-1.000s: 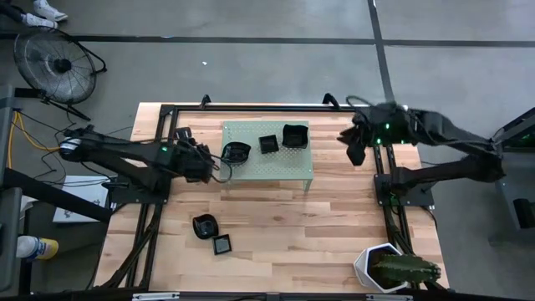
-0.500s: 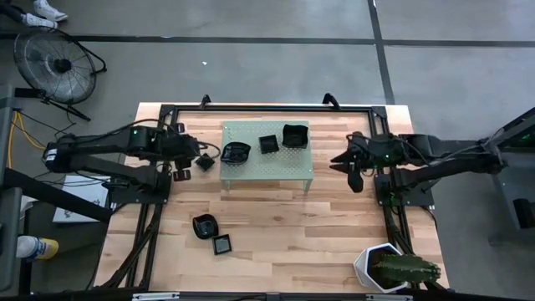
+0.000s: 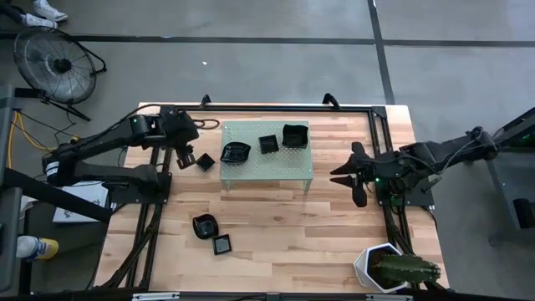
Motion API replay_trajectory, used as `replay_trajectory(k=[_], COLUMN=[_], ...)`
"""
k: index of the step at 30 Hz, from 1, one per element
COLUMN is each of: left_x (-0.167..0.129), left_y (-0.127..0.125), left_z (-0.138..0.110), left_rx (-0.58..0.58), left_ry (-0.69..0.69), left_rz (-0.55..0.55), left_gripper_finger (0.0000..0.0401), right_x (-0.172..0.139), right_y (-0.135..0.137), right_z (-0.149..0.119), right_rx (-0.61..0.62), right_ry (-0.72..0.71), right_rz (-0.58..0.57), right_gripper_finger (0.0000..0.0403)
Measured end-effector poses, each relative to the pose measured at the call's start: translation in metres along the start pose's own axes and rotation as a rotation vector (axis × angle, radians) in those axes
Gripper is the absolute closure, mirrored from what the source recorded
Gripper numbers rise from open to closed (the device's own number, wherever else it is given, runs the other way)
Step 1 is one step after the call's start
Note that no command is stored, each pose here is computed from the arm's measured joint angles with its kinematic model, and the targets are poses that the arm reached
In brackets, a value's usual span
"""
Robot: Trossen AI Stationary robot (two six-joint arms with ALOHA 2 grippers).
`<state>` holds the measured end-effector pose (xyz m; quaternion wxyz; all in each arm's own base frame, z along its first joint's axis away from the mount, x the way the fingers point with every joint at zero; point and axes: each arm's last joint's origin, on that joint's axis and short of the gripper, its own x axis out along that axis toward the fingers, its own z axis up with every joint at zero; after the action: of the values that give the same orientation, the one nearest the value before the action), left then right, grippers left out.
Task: Pick & Place Mini shaped plates
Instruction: Stack the square plate on top of the other square plates on the shelf
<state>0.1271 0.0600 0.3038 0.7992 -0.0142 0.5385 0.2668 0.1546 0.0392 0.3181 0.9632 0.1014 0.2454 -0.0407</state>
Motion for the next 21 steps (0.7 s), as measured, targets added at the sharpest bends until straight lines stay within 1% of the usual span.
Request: replay_trajectory(k=[5,13,16,21], left_x=[0.012,0.043,0.054,0.073], left_y=[0.013,0.045,0.056,0.069], left_z=[0.003,0.008,0.009,0.012], left_rx=[-0.084,-0.124,-0.150,-0.159], left_ry=[0.061,0.163,0.171,0.157], left_rz=[-0.070,-0.172,-0.206,-0.312], left_gripper_finger=[0.0236,0.0236,0.0236,0.0236], right_x=[-0.002,-0.002,-0.002,-0.002], right_y=[0.008,0.017,0.018,0.018], right_z=[-0.001,-0.004,-0.005,-0.004], right_rx=[-0.023,-0.052,-0.057,-0.056], right_ry=[-0.022,-0.025,-0.023,-0.024], right_rz=[0.011,0.019,0.026,0.025], right_gripper_finger=[0.0309,0.0308,0.0308,0.0308])
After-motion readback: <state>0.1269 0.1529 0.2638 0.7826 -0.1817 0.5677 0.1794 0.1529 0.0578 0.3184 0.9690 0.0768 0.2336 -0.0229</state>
